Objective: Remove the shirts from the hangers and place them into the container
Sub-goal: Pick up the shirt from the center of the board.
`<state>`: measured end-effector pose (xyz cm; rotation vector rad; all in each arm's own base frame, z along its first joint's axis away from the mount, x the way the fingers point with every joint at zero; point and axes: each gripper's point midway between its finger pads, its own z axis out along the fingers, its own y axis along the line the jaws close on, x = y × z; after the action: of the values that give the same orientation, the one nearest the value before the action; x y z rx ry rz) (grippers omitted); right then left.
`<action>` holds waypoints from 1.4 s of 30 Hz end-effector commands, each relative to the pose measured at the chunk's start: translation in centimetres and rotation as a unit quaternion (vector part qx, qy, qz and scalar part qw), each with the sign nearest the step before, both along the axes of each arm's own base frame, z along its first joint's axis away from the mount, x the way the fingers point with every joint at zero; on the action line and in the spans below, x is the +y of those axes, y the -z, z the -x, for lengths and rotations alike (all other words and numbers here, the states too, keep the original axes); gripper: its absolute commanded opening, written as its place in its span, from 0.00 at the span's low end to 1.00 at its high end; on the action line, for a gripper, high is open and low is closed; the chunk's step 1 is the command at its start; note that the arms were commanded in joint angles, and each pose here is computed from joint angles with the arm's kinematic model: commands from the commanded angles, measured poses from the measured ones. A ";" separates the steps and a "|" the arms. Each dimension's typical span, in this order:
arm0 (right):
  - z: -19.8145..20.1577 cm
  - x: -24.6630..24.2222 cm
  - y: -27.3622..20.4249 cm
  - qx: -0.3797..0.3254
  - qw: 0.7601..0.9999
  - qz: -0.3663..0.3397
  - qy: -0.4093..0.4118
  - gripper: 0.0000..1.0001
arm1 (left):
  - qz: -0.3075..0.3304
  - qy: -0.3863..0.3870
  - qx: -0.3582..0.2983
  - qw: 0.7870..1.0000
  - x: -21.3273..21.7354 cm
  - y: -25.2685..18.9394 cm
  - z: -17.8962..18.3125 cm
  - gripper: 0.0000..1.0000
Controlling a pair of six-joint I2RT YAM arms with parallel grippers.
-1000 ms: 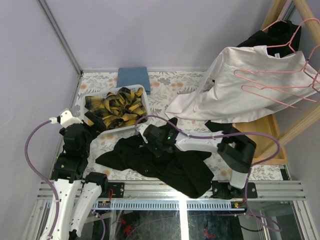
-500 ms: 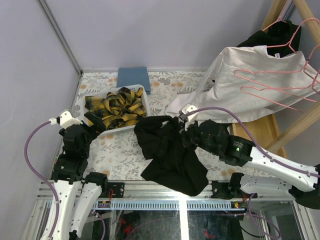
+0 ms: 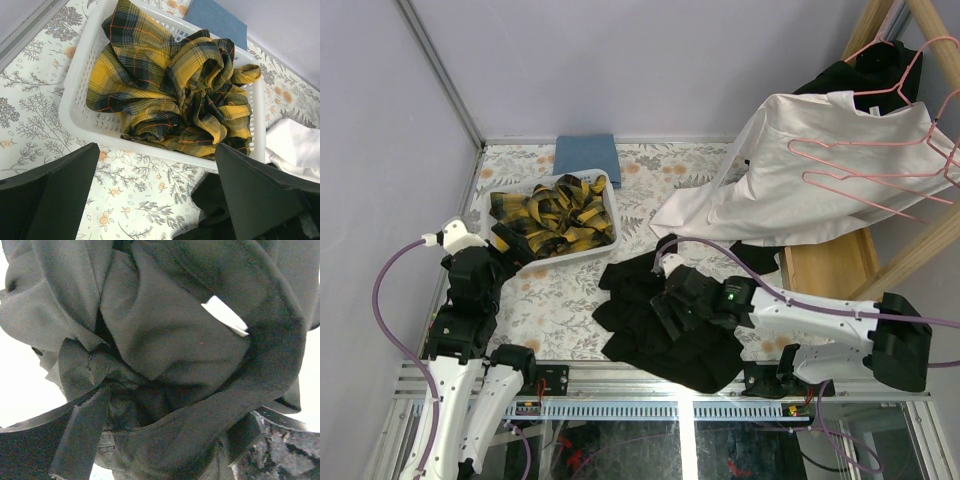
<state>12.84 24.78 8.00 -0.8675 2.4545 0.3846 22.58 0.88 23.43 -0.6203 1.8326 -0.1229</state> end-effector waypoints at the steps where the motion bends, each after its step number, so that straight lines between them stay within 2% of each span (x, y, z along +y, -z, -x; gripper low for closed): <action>1: -0.8 3.8 -2.4 -0.008 0.999 -0.039 -0.038 0.93 | -0.001 0.007 0.001 1.000 -0.2 0.3 -0.3 1.00; 4: -1.1 4.4 -1.1 -0.006 0.999 -0.021 -0.050 1.00 | -0.001 0.007 0.002 1.000 -0.2 0.3 -0.3 1.00; 10: -1.4 4.0 4.5 0.024 0.997 0.062 -0.042 0.99 | -0.001 0.008 -0.001 1.000 -0.2 0.2 -0.3 1.00; 16: -1.2 1.3 10.6 0.052 0.986 0.161 -0.012 0.98 | -0.001 0.012 0.002 1.000 -0.3 0.3 -0.4 1.00; 18: -1.1 0.6 11.4 0.049 0.984 0.171 0.001 0.87 | 0.000 0.014 0.002 1.000 -0.4 0.3 -0.4 1.00; 21: -1.5 0.0 11.1 0.025 0.985 0.168 0.014 0.54 | 0.000 0.015 0.001 1.000 -0.5 0.3 -0.4 1.00; 23: -2.1 0.5 9.6 -0.005 0.989 0.144 0.018 0.33 | -0.001 0.015 0.001 1.000 -0.4 0.3 -0.4 1.00; 25: -3.1 1.5 6.9 -0.043 0.994 0.101 0.015 0.23 | -0.001 0.015 0.001 1.000 -0.4 0.3 -0.4 1.00; 27: -4.0 2.5 3.8 -0.083 0.995 0.055 0.016 0.05 | -0.001 0.015 0.000 1.000 -0.4 0.2 -0.4 1.00; 28: -4.5 3.0 1.9 -0.104 0.994 0.025 0.016 0.01 | -0.001 0.016 0.001 1.000 -0.5 0.3 -0.4 1.00; 32: -5.6 5.1 -6.3 -0.182 0.977 -0.113 0.005 0.00 | 0.000 0.016 -0.001 1.000 -0.5 0.2 -0.4 1.00; 35: -6.2 5.4 -12.4 -0.245 0.949 -0.197 0.007 0.00 | -0.002 0.013 0.000 1.000 -0.4 0.2 -0.4 1.00; 42: -7.9 5.5 -21.7 -0.342 0.899 -0.272 0.027 0.00 | -0.002 -0.005 -0.009 1.000 0.3 -0.2 0.0 1.00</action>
<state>18.71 29.23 22.42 -0.6708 1.8009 0.5777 22.66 0.55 23.05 -0.6096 1.8498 -0.1359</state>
